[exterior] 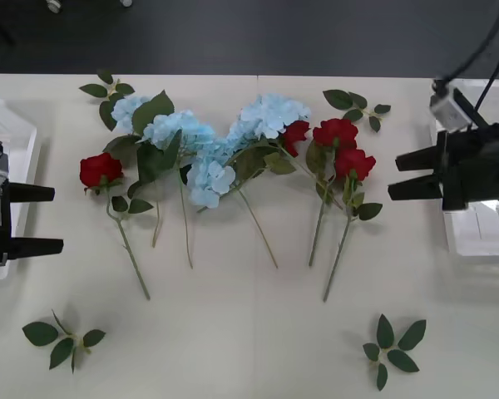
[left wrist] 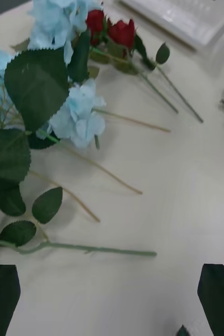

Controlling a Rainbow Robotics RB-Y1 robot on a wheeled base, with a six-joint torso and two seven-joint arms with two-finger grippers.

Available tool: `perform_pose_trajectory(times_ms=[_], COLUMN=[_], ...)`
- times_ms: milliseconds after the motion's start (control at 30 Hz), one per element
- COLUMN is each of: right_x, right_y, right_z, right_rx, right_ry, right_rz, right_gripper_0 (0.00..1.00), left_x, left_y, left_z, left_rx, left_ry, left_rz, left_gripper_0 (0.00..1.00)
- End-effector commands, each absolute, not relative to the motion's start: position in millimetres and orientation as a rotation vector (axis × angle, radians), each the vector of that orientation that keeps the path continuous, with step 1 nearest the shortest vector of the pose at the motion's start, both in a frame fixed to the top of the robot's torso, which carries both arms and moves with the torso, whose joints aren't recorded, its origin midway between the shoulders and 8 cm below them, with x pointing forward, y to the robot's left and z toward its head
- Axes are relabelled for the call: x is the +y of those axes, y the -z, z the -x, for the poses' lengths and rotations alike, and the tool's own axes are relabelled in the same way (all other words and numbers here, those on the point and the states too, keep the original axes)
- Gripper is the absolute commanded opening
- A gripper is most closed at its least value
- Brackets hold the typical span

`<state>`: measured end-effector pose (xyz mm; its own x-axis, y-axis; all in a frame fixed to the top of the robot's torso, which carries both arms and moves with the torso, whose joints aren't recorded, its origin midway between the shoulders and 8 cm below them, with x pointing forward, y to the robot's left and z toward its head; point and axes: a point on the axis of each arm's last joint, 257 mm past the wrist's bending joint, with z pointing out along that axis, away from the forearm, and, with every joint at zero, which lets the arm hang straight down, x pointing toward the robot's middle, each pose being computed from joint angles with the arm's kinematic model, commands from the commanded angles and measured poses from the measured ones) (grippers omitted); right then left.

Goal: Put the red flowers into the right box and the blue flowers into the left box

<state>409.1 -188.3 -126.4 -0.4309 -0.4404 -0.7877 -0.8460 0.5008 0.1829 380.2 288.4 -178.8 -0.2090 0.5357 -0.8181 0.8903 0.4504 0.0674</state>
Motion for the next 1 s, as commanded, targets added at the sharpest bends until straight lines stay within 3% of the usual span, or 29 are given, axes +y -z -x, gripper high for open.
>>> perform_pose_trajectory(times_ms=[33,367,767,1000], right_x=[-175.5,-164.2,-162.7,-179.7], right_y=[127.9,207.0,250.4,277.6], right_z=[-403.1,-403.0,-434.7,-458.8], right_rx=[2.33,2.705,2.639,2.596], right_ry=[-0.784,-0.647,-0.561,-0.456], right_rz=[0.764,0.058,-0.41,-0.43], right_gripper_0=[0.62,0.63,0.62,0.62], left_x=[297.2,320.7,338.2,336.6], left_y=[173.2,180.3,194.6,203.4], left_z=[-384.9,-397.4,-417.6,-434.2], left_rx=[1.901,2.219,2.441,2.451], left_ry=[0.355,0.262,0.235,0.291], left_rz=[-1.294,-0.958,-0.418,-0.052], left_gripper_0=[1.0,1.0,1.0,1.0])
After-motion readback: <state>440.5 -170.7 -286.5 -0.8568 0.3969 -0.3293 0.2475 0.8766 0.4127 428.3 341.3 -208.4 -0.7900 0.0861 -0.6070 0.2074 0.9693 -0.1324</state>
